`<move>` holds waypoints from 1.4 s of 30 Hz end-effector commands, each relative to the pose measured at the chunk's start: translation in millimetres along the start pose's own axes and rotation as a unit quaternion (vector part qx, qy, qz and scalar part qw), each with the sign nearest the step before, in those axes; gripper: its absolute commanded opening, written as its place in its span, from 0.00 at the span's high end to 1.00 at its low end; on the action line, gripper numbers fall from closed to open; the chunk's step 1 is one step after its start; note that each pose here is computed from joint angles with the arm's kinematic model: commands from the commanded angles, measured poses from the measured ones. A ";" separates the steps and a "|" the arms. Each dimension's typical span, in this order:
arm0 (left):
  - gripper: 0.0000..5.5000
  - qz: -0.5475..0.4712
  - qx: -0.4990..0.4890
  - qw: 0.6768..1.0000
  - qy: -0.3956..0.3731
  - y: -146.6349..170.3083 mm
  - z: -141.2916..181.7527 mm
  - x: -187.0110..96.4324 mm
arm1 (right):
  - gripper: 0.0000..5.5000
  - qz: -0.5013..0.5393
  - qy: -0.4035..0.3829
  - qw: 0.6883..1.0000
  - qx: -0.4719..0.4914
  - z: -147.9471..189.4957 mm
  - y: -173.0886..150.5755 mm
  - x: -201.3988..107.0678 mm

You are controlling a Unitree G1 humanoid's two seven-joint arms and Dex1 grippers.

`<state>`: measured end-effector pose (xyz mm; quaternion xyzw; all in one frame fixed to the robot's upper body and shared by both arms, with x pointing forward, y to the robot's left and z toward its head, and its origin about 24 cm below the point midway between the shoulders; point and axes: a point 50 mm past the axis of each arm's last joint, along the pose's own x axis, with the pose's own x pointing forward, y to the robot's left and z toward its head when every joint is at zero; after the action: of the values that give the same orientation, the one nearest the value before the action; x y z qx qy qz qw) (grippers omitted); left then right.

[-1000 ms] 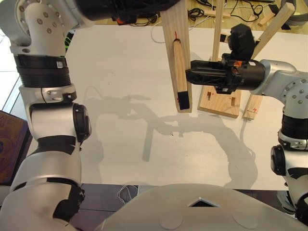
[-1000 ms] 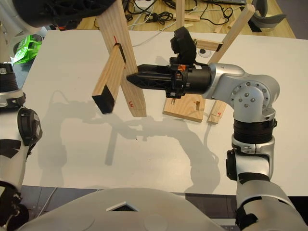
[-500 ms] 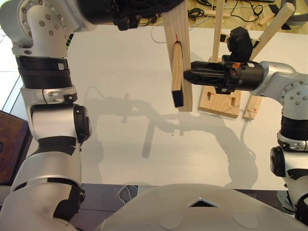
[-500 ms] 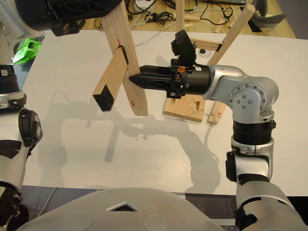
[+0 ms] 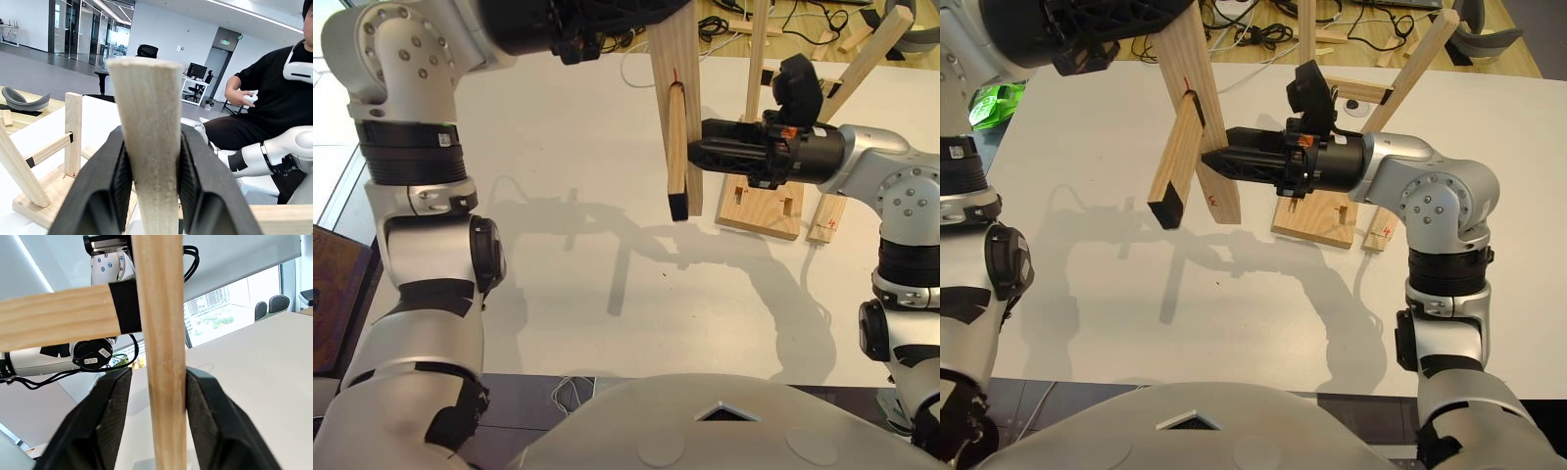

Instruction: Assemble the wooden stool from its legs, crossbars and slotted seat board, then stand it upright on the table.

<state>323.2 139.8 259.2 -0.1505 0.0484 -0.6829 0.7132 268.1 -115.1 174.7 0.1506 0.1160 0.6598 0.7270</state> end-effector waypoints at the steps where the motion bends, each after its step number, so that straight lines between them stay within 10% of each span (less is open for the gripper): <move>1: 0.80 0.060 0.020 0.998 -0.021 7.6 6.8 -9.1 | 0.54 -0.006 0.047 0.999 -0.007 -14.5 0.4 -8.5; 10: 0.82 0.241 0.043 0.967 -0.069 27.9 1.5 -16.1 | 0.31 -0.128 0.190 0.972 -0.054 -37.9 3.6 -84.3; 25: 0.82 0.435 -0.001 0.894 -0.108 9.6 -47.9 14.4 | 0.71 -0.328 0.447 0.822 -0.129 -102.0 -3.6 -200.4; 35: 0.82 0.449 0.009 0.882 -0.142 5.4 -41.7 25.6 | 0.99 -0.317 0.472 0.808 -0.153 -132.9 -42.0 -184.9; 42: 0.82 0.475 0.040 0.868 -0.142 7.3 -37.1 24.4 | 1.00 -0.311 0.425 0.835 -0.164 -122.2 -71.1 -154.3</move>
<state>320.5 110.5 218.4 -0.1868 -0.0010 -0.2397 0.9527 272.8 -276.9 46.0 -0.3251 0.3262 0.3920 0.7964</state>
